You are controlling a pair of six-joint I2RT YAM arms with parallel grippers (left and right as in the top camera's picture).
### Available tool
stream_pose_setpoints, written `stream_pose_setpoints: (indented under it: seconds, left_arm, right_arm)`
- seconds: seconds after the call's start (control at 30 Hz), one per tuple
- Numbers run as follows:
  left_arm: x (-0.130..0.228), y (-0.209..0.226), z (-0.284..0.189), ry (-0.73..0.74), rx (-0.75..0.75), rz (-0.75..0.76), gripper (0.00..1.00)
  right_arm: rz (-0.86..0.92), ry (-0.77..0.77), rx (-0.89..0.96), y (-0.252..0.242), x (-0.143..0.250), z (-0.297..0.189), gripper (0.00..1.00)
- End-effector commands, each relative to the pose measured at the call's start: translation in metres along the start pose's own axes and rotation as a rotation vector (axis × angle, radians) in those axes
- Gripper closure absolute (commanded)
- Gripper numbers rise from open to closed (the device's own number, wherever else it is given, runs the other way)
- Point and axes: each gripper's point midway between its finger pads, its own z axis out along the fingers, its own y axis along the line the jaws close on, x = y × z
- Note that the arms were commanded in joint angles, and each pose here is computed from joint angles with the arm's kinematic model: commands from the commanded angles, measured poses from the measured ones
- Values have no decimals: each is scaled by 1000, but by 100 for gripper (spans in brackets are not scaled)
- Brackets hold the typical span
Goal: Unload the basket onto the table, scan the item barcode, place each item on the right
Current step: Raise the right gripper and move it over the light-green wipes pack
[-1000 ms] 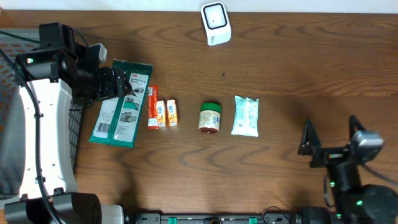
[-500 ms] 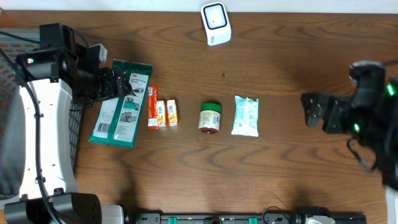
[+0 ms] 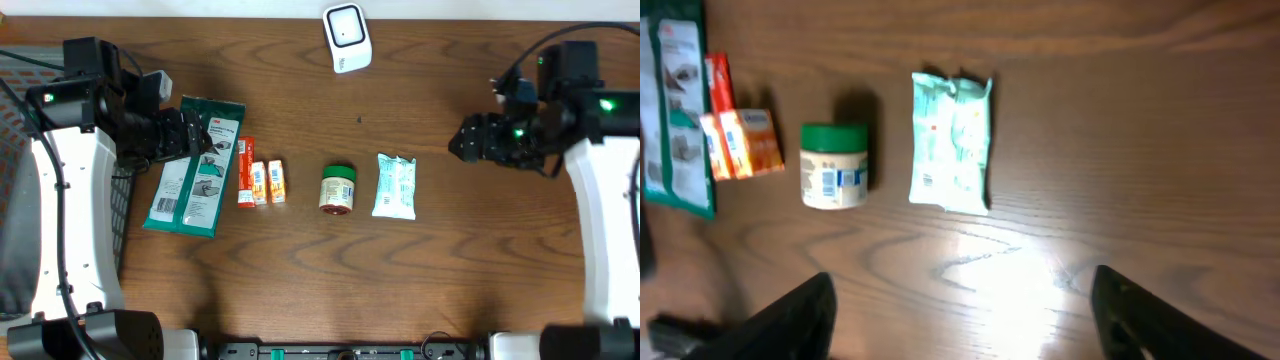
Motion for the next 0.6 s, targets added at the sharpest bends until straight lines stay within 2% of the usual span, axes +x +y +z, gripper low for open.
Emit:
stream_pose_setpoints:
  seconds: [0.0,0.37,0.57]
  left_arm:
    - [2,-2,-4,-8,5,-3,13]
    - [2,-2,-4,-8,5,-3,13]
    - [2,-2,-4,-8,5,-3,13]
  right_arm:
    - [-47,78,-52,11,-4,28,27]
    - [-52,306,-43,-1,-2,128,38]
    - [-82,355,-108,6,0,174,38]
